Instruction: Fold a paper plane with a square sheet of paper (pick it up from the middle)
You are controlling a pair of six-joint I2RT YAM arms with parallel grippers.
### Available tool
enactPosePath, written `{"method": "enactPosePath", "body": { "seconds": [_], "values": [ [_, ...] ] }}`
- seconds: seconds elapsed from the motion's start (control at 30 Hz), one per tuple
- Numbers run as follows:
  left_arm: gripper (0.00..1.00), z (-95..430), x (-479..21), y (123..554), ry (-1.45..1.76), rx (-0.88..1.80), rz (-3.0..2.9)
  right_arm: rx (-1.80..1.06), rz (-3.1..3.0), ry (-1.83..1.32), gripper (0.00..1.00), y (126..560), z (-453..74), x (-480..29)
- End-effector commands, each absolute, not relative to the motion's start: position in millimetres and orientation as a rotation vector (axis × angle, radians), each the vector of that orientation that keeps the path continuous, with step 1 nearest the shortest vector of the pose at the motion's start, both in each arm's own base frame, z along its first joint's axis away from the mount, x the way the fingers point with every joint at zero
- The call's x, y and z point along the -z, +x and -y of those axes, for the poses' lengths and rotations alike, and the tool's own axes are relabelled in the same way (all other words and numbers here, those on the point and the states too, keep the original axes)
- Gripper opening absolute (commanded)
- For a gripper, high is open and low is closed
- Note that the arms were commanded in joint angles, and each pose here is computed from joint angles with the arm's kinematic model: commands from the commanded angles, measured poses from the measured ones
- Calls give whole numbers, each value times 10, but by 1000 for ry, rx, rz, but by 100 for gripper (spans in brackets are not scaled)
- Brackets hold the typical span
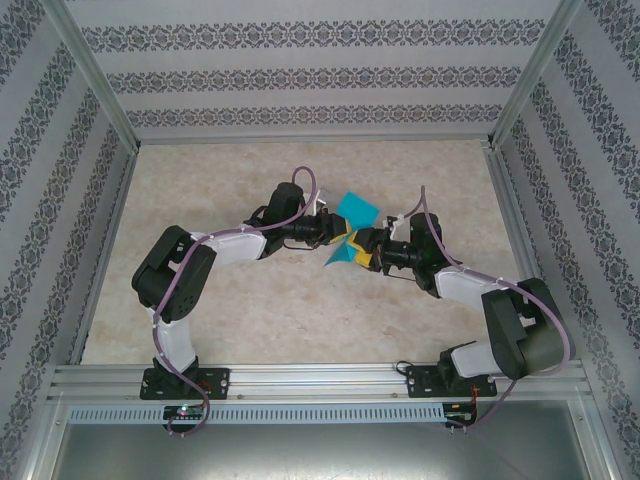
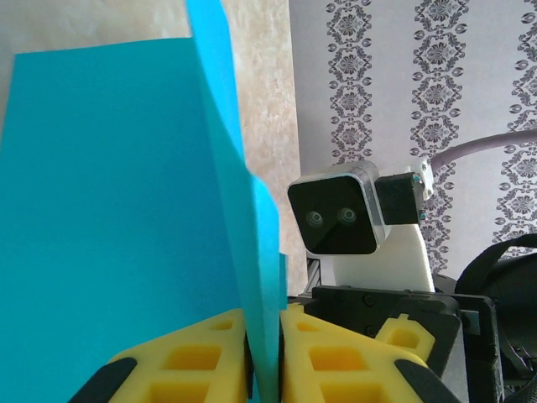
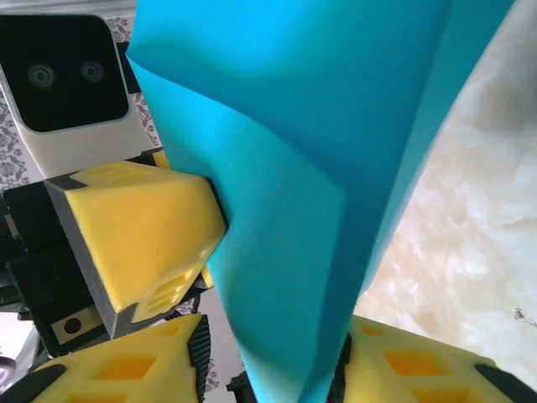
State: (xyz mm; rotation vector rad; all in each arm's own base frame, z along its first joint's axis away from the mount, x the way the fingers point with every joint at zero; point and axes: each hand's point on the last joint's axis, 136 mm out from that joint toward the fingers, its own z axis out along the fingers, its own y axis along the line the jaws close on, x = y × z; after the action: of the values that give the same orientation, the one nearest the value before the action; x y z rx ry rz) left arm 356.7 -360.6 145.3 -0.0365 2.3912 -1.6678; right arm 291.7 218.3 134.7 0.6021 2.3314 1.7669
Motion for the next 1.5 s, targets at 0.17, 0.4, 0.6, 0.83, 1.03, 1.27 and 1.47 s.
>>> {"method": "enactPosePath", "body": {
  "seconds": [0.17,0.4,0.6,0.83,1.03,1.27,1.47],
  "values": [
    [19,3621,-1424,3515,-5,1657,-2385,-1775,-2285,592,28,2923,-2142,-1432],
    [25,3599,-1413,3524,-4,1644,-2390,-1737,-2301,585,18,2905,-2080,-1433],
    [35,3602,-1472,3525,9,1652,-2380,-1705,-2325,573,9,2895,-2053,-1406],
    [55,3573,-1596,3502,72,1605,-2389,-1464,-2498,465,0,2784,-1932,-1297],
    [62,3366,-1722,3471,139,1486,-2415,-750,-2804,179,0,2590,-1496,-1192],
    [65,2986,-1805,3335,137,1381,-2462,50,-2900,-59,0,2535,-969,-1253],
    [67,2757,-1658,3067,61,1342,-2514,475,-2869,-188,0,2614,-880,-1323]
  ]
}}
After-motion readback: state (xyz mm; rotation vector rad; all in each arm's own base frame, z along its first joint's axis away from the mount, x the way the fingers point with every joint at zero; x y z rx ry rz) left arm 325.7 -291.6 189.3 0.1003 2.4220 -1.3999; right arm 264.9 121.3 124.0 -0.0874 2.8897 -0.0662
